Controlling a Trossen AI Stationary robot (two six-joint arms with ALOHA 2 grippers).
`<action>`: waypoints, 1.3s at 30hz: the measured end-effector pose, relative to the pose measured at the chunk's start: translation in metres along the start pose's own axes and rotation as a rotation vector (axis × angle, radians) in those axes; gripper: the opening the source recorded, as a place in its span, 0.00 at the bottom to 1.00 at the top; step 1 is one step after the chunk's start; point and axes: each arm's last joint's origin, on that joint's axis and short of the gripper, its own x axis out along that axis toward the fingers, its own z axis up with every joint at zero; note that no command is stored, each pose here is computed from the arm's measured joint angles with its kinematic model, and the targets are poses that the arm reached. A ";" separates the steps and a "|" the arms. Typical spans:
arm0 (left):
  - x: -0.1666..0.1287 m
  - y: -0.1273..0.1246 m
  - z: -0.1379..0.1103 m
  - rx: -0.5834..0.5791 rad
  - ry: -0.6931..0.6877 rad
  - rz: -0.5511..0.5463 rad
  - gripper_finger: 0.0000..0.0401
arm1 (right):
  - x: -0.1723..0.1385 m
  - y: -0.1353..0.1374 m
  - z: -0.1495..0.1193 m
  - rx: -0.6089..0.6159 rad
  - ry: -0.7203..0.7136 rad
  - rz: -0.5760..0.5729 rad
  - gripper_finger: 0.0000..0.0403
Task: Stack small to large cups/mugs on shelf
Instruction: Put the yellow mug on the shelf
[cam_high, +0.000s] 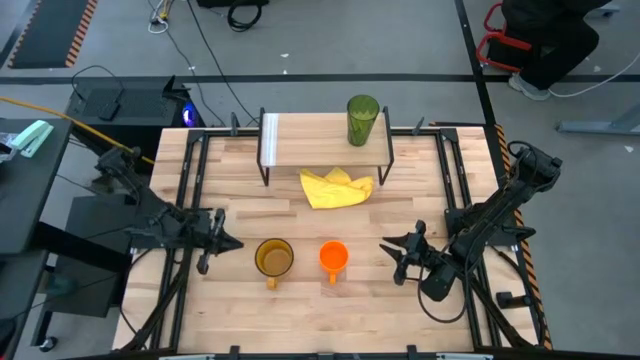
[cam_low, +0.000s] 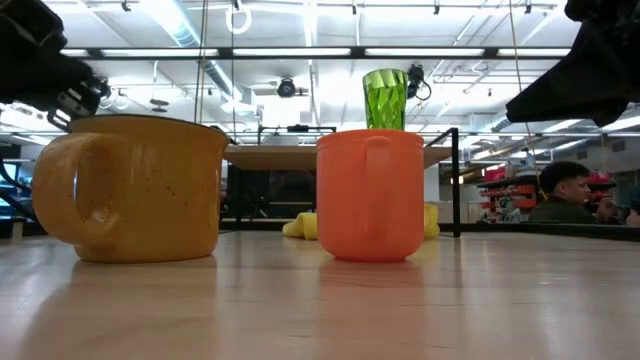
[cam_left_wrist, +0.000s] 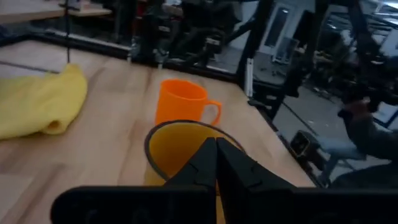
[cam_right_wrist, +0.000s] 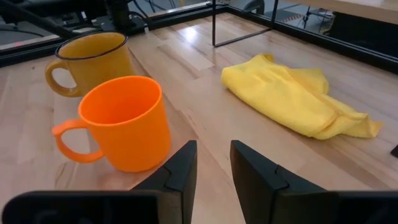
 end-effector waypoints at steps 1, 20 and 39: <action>0.000 0.000 -0.001 0.005 0.004 0.003 0.03 | 0.000 0.000 0.000 0.000 0.002 0.003 0.26; 0.005 -0.011 0.007 -0.012 -0.028 -0.169 0.12 | -0.001 0.004 0.002 0.042 -0.005 0.030 0.26; 0.062 -0.027 0.026 0.066 0.008 0.047 0.14 | -0.001 0.004 0.001 0.042 0.003 0.035 0.26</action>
